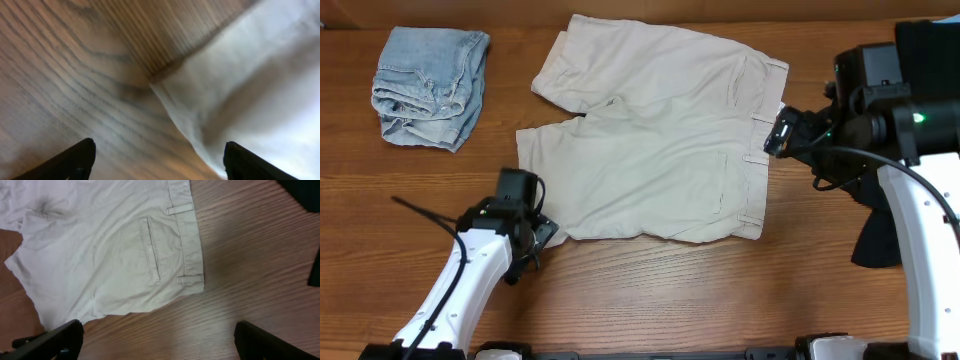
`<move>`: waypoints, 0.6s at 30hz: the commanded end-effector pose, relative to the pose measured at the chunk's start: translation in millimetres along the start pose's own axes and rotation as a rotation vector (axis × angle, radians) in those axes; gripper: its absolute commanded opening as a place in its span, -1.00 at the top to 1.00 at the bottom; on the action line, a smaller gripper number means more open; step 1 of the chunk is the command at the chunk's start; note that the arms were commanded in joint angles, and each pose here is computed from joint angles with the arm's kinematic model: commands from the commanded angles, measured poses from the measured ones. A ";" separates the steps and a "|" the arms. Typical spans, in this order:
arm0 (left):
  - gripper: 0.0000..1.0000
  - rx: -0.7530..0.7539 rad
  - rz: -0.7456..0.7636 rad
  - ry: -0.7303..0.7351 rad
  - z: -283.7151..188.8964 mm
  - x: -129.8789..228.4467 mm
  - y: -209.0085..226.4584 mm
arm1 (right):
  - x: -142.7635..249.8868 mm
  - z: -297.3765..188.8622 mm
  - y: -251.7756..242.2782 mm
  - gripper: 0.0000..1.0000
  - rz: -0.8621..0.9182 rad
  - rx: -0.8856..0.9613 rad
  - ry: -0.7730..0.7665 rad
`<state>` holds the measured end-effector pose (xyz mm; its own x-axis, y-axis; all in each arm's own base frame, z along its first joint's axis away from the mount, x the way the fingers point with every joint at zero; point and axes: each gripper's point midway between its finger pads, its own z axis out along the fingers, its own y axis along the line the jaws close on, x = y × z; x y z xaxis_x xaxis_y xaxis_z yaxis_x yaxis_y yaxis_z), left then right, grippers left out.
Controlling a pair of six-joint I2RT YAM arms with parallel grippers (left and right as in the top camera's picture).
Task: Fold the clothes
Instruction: 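Move both grippers to the shorts' bottom corners and grasp the hems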
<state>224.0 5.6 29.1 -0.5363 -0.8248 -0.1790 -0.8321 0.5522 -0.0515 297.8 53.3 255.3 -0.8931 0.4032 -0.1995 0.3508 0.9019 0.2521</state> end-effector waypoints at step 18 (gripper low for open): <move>-0.26 0.066 -0.126 0.094 46.0 1.1 -2.5 | 5.9 2.7 9.2 -0.99 -0.043 -0.045 0.035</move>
<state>244.6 16.7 0.2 -0.4277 -0.8918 -0.1478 -0.8767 0.4490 -0.1724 297.5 61.4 253.8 -0.9119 0.3699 -0.1779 0.3133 0.9072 0.2806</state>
